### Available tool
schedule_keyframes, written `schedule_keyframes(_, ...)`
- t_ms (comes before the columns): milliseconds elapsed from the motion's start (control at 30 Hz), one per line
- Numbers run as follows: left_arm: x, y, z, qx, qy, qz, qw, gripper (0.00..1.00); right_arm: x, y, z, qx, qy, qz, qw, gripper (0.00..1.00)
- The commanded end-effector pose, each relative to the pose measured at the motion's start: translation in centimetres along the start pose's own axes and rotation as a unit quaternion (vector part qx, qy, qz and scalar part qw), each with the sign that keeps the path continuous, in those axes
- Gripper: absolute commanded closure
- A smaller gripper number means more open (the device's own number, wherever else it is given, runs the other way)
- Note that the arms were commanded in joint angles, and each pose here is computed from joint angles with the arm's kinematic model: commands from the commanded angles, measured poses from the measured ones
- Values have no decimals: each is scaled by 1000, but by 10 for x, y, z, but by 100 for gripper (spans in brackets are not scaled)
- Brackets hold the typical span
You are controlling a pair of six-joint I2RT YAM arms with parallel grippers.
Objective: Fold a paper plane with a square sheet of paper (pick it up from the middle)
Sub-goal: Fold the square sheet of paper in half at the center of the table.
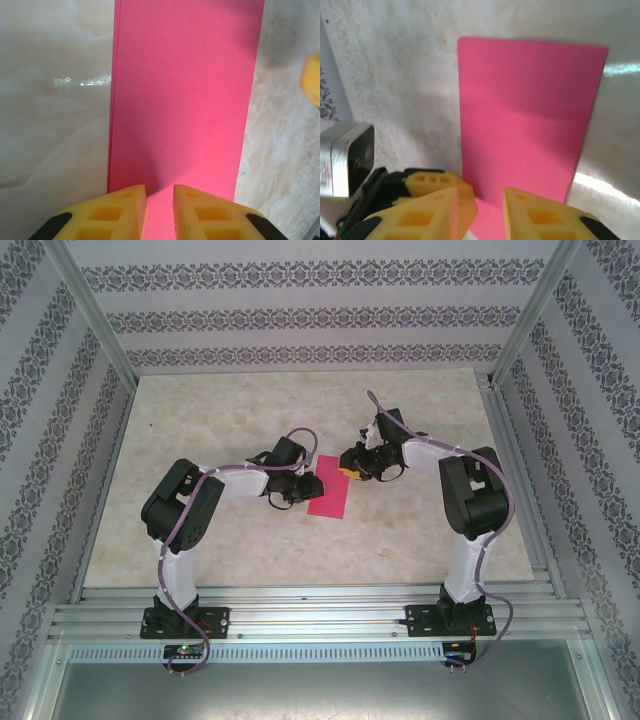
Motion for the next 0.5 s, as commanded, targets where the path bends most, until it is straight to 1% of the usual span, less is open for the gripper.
schedule_keyframes(0, 17, 37, -18, -14, 24, 64, 998, 75, 11, -1, -23, 2, 10, 0, 1000, 70)
schedule_keyframes(100, 18, 37, -18, -15, 26, 64, 998, 75, 25, -11, -38, 12, 23, 2, 1000, 71)
schedule_keyframes(167, 17, 38, -18, -12, 25, 67, 997, 75, 31, -26, -49, 22, 42, -23, 999, 71)
schedule_keyframes(200, 16, 38, -18, -12, 25, 69, 997, 75, 33, -34, -52, 21, 40, -39, 998, 71)
schedule_keyframes(267, 15, 38, -18, -13, 24, 68, 997, 75, 35, -44, -59, 32, 50, -48, 997, 72)
schedule_keyframes(367, 16, 38, -18, -14, 23, 67, 997, 75, 31, -39, -60, 21, 50, -52, 997, 72)
schedule_keyframes(467, 15, 36, -17, -14, 22, 65, 998, 75, 20, -19, -60, 3, 41, -32, 999, 71)
Point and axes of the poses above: each hand's point on the last joint's axis, 136 mm out from that joint toward the fingers, its own x axis out along the fingers, its own y axis along the line the jaws close on, z = x × y, the point moved 2 cm from there along -x, back along the fingers, and after that the axes turned 3 degrees about -x, right-handed, at the moved point
